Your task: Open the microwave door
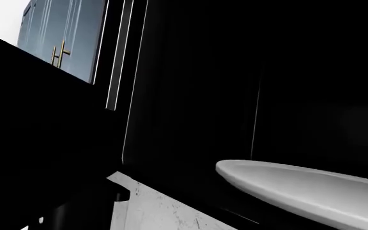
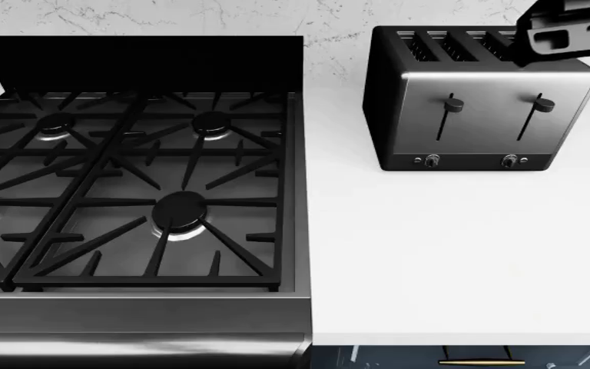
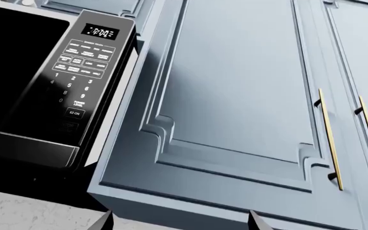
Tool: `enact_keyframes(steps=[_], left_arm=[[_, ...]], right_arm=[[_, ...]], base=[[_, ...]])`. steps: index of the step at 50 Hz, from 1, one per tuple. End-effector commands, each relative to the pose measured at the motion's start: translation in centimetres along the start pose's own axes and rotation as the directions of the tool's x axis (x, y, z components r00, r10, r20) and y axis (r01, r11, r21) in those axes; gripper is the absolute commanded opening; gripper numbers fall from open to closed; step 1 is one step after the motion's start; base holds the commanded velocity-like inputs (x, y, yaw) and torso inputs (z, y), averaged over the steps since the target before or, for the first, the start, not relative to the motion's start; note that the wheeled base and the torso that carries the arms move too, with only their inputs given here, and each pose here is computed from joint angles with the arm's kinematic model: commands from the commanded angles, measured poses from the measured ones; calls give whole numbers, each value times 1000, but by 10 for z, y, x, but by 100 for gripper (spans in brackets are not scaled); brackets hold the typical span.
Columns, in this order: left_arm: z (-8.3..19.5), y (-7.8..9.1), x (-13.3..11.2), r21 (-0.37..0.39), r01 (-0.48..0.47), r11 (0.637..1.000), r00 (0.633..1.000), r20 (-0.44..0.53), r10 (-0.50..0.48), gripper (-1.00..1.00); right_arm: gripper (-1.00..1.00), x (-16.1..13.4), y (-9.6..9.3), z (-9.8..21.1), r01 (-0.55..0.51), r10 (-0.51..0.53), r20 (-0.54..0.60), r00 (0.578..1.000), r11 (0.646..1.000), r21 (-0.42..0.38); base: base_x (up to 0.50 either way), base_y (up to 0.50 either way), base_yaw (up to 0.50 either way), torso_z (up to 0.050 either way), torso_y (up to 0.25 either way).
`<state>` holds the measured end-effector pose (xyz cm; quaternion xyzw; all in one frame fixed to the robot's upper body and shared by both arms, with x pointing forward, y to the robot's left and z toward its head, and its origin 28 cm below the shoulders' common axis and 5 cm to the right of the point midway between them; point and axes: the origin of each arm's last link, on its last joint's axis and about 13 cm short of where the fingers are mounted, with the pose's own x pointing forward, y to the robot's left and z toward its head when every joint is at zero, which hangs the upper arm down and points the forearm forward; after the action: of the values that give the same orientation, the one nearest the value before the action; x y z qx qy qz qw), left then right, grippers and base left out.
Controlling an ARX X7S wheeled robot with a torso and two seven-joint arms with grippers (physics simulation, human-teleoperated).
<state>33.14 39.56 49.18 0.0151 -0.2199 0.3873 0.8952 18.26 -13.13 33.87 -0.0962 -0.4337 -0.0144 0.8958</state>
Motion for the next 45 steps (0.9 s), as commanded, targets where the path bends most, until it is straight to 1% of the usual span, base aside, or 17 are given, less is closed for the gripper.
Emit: enact_keyframes(steps=[1,8,21,28,33,37,45], left_arm=[[17,2,0,11,7,1000,999,35,-7,100],[27,15,2,33,-26,999,998,53,25,100],[40,51,7,81,-121,989,990,77,115,100],[44,70,10,119,-177,977,982,85,168,100],[47,88,10,152,-227,962,972,90,216,100],[50,108,10,166,-268,949,963,86,257,100],[46,138,10,190,-338,922,941,69,331,100]], right_arm=[[100,0,0,4,-2,2,5,1000,1000,-2],[100,0,0,5,-3,3,7,1000,1000,2],[100,2,3,4,-11,11,11,1000,1000,10],[100,3,4,2,-11,11,14,1000,1000,14],[100,5,5,-2,-11,11,14,1000,1000,19],[100,6,5,-3,-12,12,15,1000,1000,18],[100,8,5,2,-17,17,22,1000,1000,15]], base=[[0,0,0,0,0],[0,0,0,0,0],[0,0,0,0,0],[0,0,0,0,0],[0,0,0,0,0],[0,0,0,0,0],[0,0,0,0,0]])
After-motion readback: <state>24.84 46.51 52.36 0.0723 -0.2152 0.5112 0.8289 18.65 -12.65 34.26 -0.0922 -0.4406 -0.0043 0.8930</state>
